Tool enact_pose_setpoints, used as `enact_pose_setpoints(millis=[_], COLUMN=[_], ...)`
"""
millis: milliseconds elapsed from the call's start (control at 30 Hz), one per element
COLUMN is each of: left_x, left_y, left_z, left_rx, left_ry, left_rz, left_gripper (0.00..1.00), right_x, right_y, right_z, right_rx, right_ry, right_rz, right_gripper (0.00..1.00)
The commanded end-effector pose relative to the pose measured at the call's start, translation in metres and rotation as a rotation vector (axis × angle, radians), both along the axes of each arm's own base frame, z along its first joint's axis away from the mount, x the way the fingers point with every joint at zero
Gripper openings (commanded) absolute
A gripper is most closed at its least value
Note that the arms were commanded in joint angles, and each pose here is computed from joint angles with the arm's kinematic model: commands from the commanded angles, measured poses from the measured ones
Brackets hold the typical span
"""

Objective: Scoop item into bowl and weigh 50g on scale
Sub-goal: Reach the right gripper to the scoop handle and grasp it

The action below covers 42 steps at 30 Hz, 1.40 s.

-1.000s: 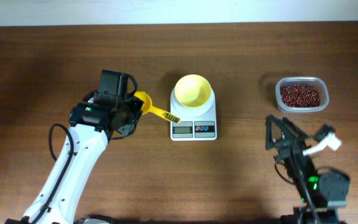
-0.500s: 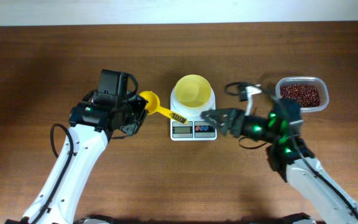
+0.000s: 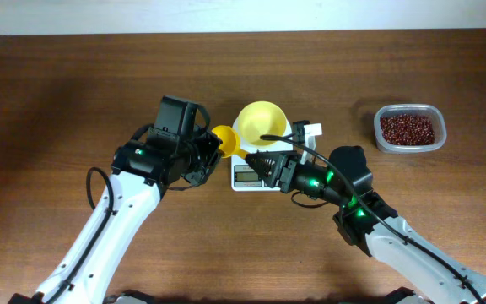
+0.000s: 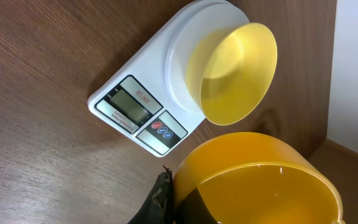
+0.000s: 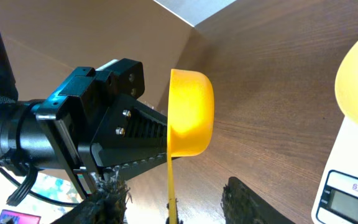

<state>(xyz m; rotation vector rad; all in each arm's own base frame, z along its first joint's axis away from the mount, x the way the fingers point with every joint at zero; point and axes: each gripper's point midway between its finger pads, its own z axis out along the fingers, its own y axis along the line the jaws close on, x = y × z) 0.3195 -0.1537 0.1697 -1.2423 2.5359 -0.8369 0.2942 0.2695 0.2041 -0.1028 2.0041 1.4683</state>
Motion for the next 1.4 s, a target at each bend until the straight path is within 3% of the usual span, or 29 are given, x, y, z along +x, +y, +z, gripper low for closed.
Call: enact_pose_setpoints(millis=[0, 433, 667, 1367], left_x=[0.003, 0.002, 0.002, 0.001], left_y=[0.0, -0.014, -0.015, -0.015], left_z=[0.007, 0.011, 0.011, 0.011], left_rx=[-0.002, -0.013, -0.012, -0.012], left_ry=[-0.02, -0.049, -0.048, -0.047], left_rz=[0.016, -0.023, -0.026, -0.026], left_gripper=[0.0, 0.0, 0.0, 0.0], right_x=[0.004, 0.004, 0.004, -0.004], right_y=[0.002, 0.002, 0.002, 0.006], right_z=[0.006, 0.006, 0.006, 0.007], right_rx=[0.0, 0.025, 0.028, 0.047], right_ry=[-0.027, 0.02, 0.027, 0.056], right_rz=[-0.012, -0.02, -0.021, 0.027], right_gripper=[0.49, 0.43, 0.3, 0.15])
